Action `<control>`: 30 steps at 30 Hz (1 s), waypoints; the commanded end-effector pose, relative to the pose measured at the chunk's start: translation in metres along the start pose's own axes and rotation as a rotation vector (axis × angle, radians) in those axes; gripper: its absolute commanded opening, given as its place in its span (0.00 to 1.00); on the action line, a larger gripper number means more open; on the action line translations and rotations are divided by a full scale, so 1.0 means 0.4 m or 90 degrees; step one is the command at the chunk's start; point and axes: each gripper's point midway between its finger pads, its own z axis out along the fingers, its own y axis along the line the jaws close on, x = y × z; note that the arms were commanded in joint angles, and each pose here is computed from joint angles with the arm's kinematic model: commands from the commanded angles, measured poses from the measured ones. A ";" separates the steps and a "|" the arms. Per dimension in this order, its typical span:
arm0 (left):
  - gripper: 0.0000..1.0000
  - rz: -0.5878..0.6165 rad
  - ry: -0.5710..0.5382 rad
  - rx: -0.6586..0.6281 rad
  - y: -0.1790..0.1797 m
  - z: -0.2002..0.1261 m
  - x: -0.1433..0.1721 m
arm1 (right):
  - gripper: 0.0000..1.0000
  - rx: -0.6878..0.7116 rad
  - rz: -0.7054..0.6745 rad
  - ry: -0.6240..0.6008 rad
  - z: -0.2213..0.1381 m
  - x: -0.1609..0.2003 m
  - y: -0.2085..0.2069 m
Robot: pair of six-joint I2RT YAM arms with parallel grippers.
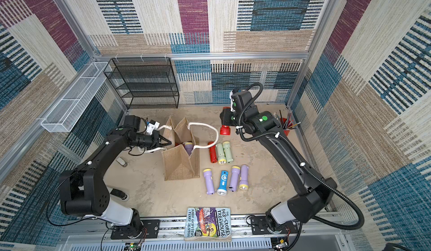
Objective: Put the flashlights into the tote bags
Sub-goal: Place the flashlight in the canvas bag.
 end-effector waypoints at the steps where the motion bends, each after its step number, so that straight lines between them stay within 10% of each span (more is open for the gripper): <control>1: 0.03 0.003 -0.001 0.008 -0.012 -0.005 -0.001 | 0.36 -0.124 -0.054 -0.029 0.032 -0.055 0.153; 12: 0.03 0.036 -0.016 0.092 -0.084 -0.025 0.004 | 0.33 -0.296 -0.131 0.084 0.242 0.028 0.431; 30: 0.02 0.009 -0.005 0.150 -0.094 -0.011 0.003 | 0.33 -0.317 -0.177 0.253 0.381 0.365 0.352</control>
